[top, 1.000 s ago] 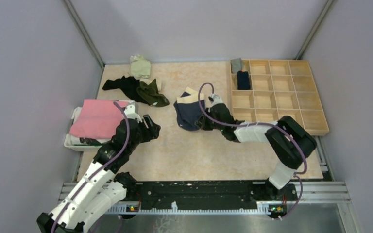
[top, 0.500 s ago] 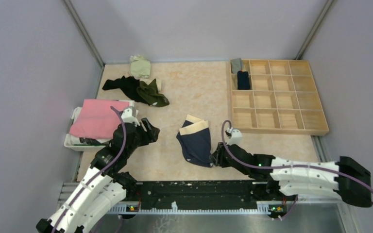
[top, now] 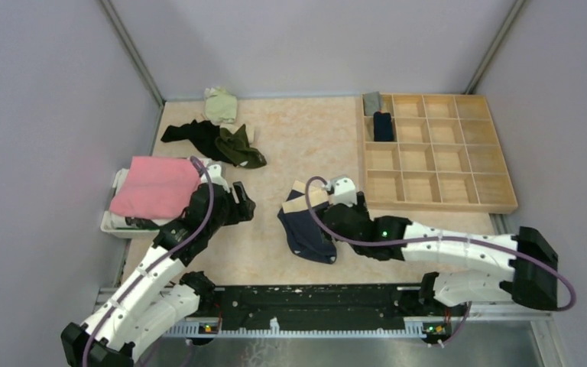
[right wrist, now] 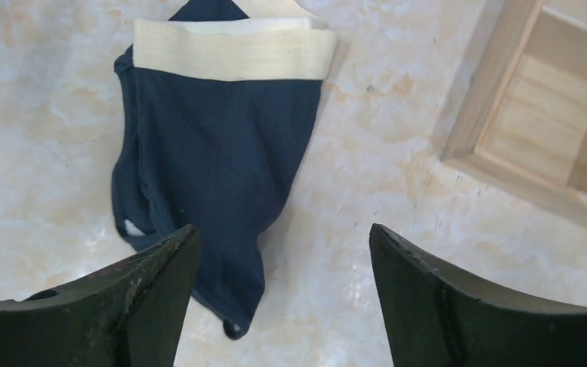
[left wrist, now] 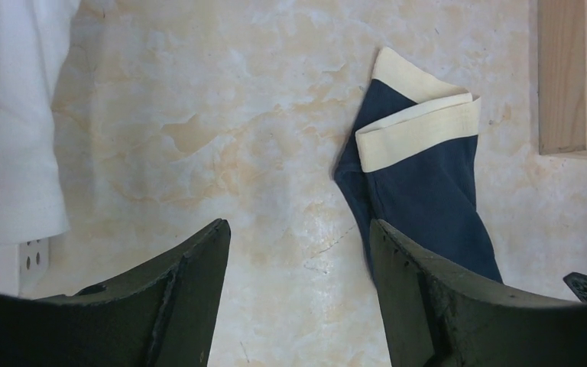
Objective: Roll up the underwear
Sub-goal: Move the underwear to the center of the board, then flatten out the underwear at the center of the board.
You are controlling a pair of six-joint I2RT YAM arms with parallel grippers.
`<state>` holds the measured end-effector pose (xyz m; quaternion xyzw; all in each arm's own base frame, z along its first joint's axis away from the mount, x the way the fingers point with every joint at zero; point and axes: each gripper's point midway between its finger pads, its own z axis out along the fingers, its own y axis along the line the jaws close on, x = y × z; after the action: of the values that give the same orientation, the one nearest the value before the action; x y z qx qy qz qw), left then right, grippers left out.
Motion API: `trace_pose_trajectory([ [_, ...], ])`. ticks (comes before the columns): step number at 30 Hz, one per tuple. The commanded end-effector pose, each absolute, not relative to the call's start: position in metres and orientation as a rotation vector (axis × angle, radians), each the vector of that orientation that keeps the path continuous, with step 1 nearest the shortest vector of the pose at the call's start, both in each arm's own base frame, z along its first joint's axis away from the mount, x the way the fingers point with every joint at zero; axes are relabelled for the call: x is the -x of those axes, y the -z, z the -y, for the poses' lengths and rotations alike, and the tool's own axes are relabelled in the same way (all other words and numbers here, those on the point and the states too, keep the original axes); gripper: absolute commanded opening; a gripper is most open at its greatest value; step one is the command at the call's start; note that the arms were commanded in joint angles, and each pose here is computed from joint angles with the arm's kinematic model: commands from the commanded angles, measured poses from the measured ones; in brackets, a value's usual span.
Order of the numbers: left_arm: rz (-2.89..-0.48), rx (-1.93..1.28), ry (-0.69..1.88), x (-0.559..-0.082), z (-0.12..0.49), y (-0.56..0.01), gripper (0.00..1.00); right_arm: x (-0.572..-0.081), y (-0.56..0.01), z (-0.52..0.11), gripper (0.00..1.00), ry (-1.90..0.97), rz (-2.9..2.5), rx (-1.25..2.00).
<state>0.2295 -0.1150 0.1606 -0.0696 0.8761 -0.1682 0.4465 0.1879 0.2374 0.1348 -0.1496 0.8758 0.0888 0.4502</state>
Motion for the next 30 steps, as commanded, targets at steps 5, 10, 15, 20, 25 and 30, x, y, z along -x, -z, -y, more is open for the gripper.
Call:
trace_pose_trajectory([
  [5, -2.154, 0.157, 0.341, -0.251, 0.112, -0.176, 0.75, -0.228, -0.137, -0.279, 0.77, -0.322, -2.187, 0.585],
  [10, -2.275, 0.247, 0.308, -0.258, 0.095, -0.147, 0.76, -0.228, -0.149, -0.330, 0.66, -0.545, -2.225, 0.517],
  [15, -2.345, 0.293, 0.336, -0.261, 0.079, -0.130, 0.77, -0.240, -0.127, -0.366, 0.62, -0.580, -2.304, 0.468],
  [20, -2.265, 0.224, 0.328, -0.264, 0.076, -0.150, 0.78, -0.262, -0.102, -0.390, 0.61, -0.509, -2.342, 0.447],
  [25, -2.230, 0.207, 0.366, -0.263, 0.080, -0.157, 0.79, -0.279, -0.084, -0.411, 0.58, -0.432, -2.374, 0.456],
  [30, -2.221, 0.187, 0.396, -0.262, 0.085, -0.161, 0.79, -0.291, -0.076, -0.403, 0.54, -0.282, -2.370, 0.431],
])
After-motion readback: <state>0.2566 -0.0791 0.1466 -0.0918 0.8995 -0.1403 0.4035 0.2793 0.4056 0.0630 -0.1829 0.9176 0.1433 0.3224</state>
